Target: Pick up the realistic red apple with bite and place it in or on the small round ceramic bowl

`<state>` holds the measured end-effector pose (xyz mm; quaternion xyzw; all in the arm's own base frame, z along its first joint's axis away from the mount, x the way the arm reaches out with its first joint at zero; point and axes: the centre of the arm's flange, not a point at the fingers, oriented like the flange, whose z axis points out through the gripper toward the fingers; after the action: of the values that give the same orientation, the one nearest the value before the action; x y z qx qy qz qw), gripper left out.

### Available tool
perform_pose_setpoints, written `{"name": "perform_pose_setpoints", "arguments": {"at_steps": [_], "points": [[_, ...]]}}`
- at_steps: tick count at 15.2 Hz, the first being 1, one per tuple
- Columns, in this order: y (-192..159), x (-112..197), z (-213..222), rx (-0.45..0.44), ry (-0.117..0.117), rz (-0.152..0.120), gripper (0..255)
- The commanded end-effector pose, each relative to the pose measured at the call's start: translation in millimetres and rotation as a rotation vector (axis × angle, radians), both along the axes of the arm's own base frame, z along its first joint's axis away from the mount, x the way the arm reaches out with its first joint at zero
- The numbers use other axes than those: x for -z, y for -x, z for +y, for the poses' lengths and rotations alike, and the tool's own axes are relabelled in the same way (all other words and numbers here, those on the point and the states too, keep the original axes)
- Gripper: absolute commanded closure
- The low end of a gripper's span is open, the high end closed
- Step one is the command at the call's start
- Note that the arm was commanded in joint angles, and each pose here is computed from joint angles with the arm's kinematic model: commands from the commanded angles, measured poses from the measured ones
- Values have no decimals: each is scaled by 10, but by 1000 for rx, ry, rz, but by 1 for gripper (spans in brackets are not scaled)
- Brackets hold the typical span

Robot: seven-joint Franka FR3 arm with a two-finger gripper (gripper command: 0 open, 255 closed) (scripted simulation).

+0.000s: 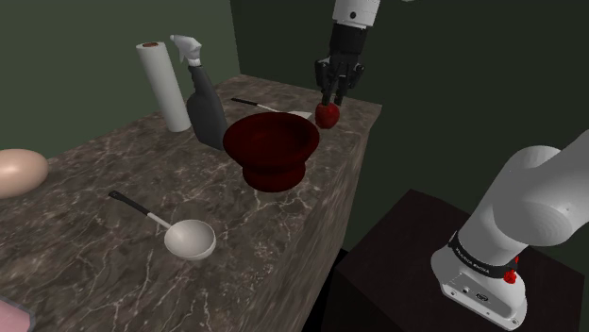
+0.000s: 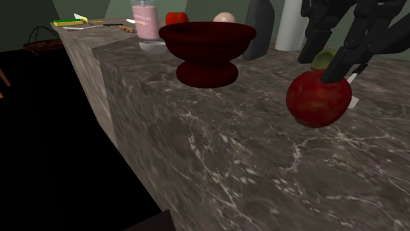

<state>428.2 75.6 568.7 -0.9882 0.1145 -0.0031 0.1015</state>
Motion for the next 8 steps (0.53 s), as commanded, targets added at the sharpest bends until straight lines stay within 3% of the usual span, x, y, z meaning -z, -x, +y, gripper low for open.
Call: {"name": "perform_pose_setpoints", "arguments": {"at_steps": [1,8], "points": [[-1,-79,-3,0,0,0,255],[-2,-449,-3,0,0,0,255]]}}
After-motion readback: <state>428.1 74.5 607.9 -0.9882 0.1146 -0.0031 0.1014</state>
